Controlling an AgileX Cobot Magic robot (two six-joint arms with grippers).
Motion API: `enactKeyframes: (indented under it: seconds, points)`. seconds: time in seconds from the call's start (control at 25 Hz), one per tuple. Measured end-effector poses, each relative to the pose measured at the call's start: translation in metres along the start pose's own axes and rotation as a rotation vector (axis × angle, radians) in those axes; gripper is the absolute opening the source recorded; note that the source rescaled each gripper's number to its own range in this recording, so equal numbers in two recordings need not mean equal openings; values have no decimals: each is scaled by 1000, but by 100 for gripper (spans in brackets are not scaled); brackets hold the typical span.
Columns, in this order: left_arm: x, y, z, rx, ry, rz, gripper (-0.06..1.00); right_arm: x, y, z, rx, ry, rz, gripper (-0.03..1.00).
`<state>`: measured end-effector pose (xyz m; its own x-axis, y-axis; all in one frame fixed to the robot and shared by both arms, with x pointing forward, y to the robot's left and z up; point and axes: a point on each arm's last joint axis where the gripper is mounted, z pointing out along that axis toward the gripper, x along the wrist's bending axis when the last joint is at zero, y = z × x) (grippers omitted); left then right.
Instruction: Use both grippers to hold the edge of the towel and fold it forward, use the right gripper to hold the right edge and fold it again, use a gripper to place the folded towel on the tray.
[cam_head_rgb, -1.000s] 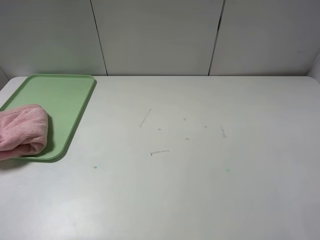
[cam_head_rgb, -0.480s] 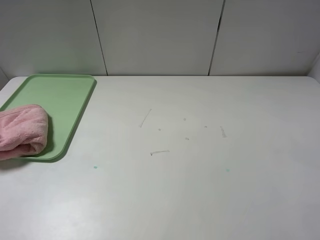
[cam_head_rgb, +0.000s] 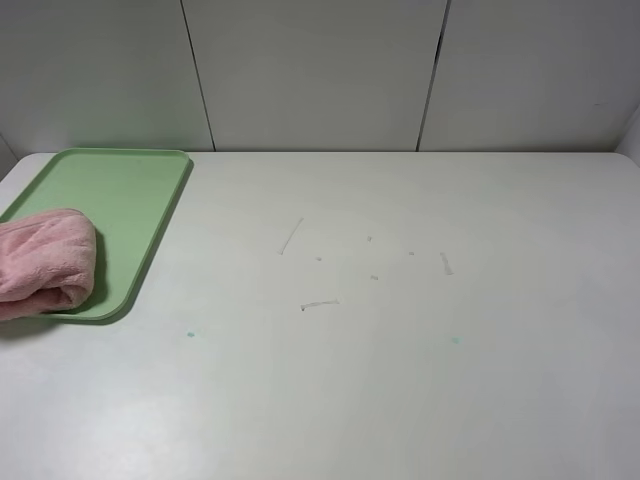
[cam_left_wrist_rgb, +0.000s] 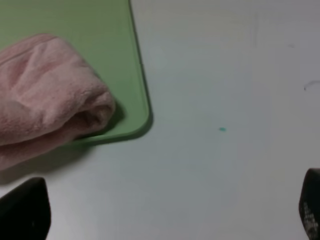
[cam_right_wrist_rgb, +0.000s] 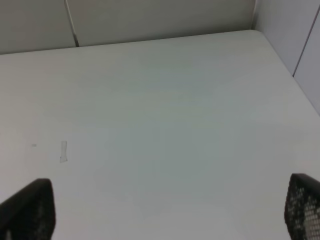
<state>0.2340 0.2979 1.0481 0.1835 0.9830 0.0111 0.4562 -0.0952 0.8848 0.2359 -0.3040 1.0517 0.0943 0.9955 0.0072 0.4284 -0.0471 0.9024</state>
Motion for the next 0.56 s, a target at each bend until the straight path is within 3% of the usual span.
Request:
enactKeyframes:
  seconds: [0.56]
  points:
    - [0,0,0,-2,-8,5,100,0,0,0,0,0,0,100]
